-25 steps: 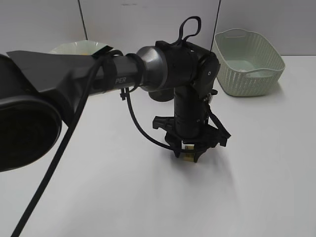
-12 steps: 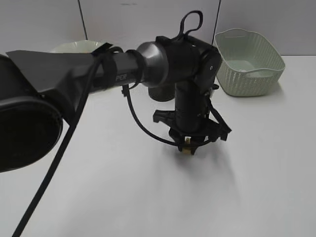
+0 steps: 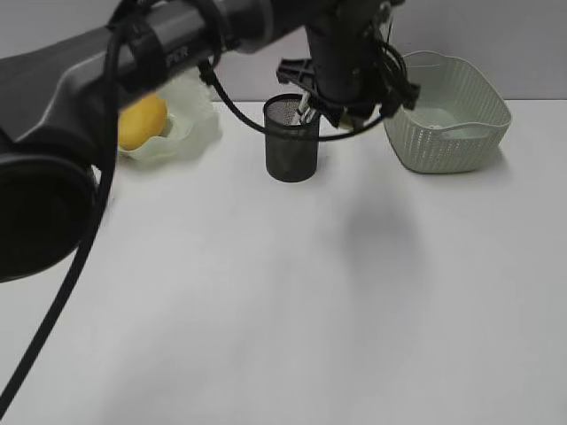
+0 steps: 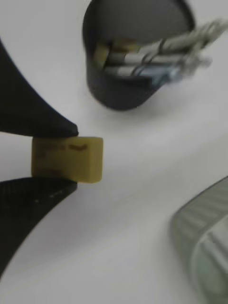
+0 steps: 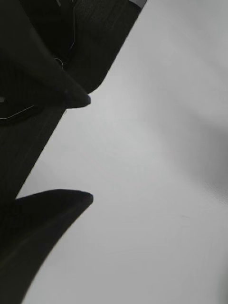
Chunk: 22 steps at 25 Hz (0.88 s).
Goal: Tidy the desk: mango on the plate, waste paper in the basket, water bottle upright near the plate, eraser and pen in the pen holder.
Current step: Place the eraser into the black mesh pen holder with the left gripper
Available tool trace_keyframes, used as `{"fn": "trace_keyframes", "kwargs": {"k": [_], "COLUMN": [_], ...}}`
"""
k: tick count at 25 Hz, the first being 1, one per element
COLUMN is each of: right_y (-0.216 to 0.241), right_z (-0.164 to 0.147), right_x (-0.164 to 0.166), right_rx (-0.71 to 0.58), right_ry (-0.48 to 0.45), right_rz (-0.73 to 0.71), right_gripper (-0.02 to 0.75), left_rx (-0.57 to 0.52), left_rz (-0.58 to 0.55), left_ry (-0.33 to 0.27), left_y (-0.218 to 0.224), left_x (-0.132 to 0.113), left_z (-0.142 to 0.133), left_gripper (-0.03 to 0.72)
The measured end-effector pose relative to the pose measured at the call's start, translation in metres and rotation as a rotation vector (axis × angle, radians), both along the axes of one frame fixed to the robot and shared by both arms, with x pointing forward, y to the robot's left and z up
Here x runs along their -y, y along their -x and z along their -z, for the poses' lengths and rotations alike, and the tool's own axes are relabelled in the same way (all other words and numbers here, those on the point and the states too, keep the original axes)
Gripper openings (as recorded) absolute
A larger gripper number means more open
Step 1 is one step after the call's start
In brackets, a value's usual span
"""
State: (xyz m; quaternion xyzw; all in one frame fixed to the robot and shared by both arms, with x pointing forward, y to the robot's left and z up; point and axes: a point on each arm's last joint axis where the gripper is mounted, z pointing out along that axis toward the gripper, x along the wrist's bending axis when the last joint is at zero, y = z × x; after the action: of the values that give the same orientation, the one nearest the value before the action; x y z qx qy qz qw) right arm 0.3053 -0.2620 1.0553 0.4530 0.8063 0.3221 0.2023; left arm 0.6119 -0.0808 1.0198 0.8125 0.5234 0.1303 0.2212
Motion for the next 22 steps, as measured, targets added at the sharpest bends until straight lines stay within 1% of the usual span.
{"fn": "trace_keyframes", "kwargs": {"k": [4,6,10,14,18,20,22], "right_y": [0.000,0.000,0.000,0.000,0.000,0.000,0.000], "right_z": [0.000,0.000,0.000,0.000,0.000,0.000,0.000], "right_x": [0.000,0.000,0.000,0.000,0.000,0.000,0.000], "right_rx": [0.000,0.000,0.000,0.000,0.000,0.000,0.000], "right_ry": [0.000,0.000,0.000,0.000,0.000,0.000,0.001], "right_rz": [0.000,0.000,0.000,0.000,0.000,0.000,0.000], "right_gripper": [0.439,0.439,0.438,0.438,0.438,0.438,0.438], "left_rx": [0.072,0.080,0.078,0.075,0.072,0.075,0.070], "left_rz": [-0.075,-0.116,-0.167,-0.191,-0.201,-0.195,-0.185], "left_ry": [0.051,0.056,0.059,0.059,0.059,0.075,0.110], "left_y": [-0.030,-0.044,-0.060,-0.068,-0.073,-0.075,-0.076], "left_x": [-0.030,-0.047,-0.069,-0.079,-0.083,-0.080,-0.076], "left_z": [-0.025,-0.028,-0.028,-0.028,-0.023,-0.019,-0.014], "left_gripper": [0.202,0.202,0.202,0.202,0.202,0.202,0.202]}}
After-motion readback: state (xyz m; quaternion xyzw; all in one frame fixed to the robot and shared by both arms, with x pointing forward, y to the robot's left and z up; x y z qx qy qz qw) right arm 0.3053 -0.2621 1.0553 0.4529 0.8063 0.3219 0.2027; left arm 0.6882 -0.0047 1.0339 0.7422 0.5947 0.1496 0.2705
